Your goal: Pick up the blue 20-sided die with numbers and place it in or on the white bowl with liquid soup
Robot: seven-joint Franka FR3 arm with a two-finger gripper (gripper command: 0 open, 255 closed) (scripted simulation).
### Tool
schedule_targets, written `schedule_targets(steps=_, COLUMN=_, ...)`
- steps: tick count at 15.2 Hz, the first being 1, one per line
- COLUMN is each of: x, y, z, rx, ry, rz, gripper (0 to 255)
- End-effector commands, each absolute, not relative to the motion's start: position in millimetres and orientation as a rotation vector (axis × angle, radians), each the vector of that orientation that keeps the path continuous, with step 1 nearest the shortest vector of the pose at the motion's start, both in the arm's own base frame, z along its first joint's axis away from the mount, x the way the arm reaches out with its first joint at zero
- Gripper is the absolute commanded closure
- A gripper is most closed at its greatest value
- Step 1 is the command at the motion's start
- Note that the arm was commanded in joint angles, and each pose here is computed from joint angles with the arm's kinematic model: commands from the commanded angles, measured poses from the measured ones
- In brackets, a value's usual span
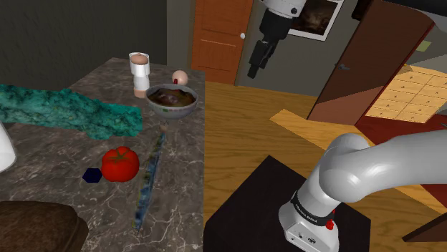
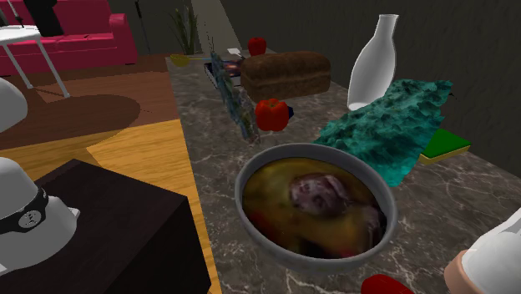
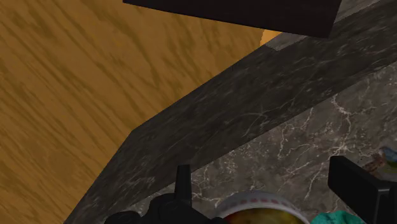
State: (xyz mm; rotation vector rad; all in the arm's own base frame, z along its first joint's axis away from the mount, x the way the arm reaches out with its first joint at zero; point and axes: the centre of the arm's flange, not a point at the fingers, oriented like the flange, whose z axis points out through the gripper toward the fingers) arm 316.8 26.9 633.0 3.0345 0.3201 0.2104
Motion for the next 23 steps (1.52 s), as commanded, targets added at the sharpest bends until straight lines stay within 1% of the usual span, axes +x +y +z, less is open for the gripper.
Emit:
schedule_targets(steps=1, x=316.8, y=26.9, z=633.0, rx=3.034, ry=0.32, rz=0.21, gripper=0)
schedule_targets(steps=12, x=386.6, y=135.0, z=571.7, rx=3.056, ry=0.508, rz=0.149, gripper=0)
schedule_targets(steps=23, x=439.8, y=252.2, z=510.7, rx=3.064, ry=0.698, rz=0.084, gripper=0)
